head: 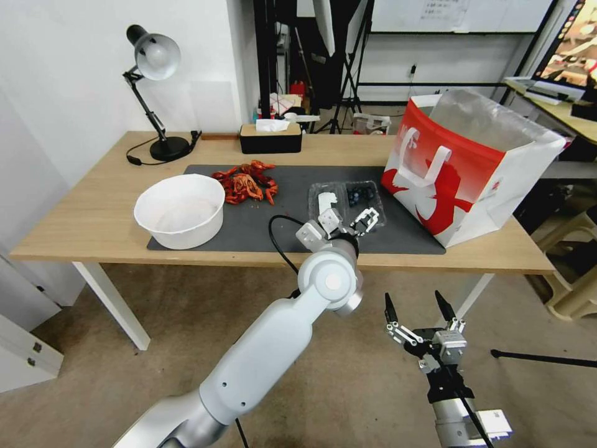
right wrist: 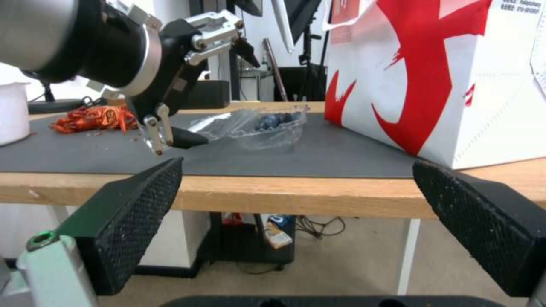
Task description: Close the takeout container lid, then place the container into the takeout bag.
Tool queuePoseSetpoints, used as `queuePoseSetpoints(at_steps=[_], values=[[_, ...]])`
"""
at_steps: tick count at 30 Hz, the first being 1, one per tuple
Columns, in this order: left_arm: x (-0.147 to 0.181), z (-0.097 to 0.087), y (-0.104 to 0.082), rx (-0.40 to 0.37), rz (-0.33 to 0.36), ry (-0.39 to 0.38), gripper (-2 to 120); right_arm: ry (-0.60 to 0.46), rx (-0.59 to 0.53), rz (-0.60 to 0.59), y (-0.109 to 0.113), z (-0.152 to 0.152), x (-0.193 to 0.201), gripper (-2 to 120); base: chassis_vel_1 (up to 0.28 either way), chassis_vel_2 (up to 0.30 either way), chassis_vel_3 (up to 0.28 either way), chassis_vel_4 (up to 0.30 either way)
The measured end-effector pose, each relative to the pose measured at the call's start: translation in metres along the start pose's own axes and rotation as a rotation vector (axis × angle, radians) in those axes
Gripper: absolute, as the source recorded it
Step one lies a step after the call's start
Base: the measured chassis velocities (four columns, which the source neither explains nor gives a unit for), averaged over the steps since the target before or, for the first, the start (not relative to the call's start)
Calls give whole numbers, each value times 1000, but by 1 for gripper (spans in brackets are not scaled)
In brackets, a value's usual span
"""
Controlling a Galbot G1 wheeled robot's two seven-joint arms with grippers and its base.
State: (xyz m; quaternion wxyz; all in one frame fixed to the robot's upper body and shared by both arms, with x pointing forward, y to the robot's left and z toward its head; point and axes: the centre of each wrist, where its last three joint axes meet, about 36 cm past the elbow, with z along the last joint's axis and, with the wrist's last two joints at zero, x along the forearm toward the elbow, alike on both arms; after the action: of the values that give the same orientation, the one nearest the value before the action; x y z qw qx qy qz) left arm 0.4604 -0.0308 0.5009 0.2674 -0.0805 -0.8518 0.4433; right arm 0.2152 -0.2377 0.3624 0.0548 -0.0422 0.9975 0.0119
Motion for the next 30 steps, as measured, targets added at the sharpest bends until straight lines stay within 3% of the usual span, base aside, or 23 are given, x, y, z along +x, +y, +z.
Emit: queuePoseSetpoints(at_steps=[30], values=[[-25, -1, 4, -12, -49, -24, 100, -3, 1, 1, -1, 2, -1, 100, 0, 0, 0, 0]])
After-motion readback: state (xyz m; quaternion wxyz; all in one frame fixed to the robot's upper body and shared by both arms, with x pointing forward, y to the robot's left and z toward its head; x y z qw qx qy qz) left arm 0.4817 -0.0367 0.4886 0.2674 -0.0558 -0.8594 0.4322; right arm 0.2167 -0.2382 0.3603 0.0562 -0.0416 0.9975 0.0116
